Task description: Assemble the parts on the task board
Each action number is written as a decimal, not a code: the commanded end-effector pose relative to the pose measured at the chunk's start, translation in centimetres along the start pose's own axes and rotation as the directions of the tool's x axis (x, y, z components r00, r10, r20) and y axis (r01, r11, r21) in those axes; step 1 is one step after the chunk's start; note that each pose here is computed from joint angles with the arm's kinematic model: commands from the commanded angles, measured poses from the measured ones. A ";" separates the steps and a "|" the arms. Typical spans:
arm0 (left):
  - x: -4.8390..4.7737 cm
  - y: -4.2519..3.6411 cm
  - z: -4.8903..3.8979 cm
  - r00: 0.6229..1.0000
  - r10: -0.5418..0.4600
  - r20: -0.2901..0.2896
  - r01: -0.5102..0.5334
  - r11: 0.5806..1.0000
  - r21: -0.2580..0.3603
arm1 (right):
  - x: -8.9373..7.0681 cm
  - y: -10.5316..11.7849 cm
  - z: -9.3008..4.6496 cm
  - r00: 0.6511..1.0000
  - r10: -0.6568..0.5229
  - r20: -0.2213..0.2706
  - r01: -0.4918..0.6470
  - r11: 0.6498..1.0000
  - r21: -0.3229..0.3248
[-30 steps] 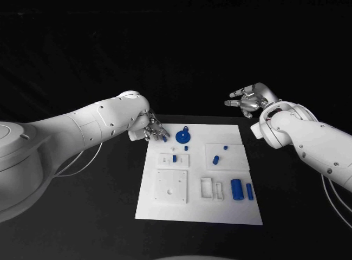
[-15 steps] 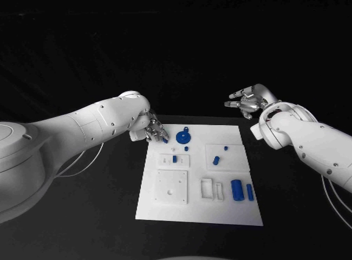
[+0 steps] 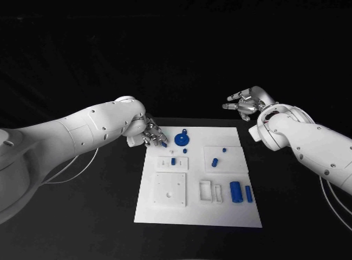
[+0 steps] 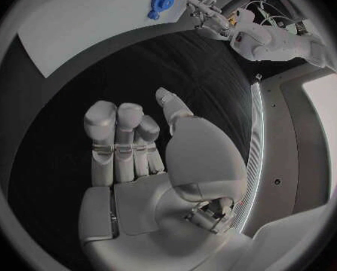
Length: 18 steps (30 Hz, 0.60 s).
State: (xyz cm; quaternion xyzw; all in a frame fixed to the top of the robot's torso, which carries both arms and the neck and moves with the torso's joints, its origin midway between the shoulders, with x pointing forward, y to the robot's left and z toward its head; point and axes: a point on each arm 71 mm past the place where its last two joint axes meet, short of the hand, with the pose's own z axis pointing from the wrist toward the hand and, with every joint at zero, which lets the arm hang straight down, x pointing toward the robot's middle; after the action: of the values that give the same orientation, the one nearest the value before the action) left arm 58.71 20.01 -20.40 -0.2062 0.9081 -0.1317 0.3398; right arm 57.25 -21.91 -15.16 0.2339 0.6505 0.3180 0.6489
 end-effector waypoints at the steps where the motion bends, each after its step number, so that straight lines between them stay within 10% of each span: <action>1: 0.17 -0.32 -0.54 0.995 -0.100 0.017 0.099 0.995 0.032 | -0.1 -0.1 0.0 1.000 0.001 -0.012 -0.001 1.000 0.002; 18: 2.08 0.16 -4.29 0.994 -0.095 0.057 0.088 0.989 0.117 | -0.4 -0.7 -0.2 1.000 0.021 -0.023 -0.020 0.999 0.028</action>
State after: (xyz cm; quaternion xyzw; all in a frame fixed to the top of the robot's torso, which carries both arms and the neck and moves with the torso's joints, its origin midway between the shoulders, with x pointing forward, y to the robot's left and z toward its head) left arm 54.28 19.66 -18.84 -0.2242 0.8892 -0.1945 0.3481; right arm 57.20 -22.87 -15.30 0.2465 0.6543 0.3150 0.6418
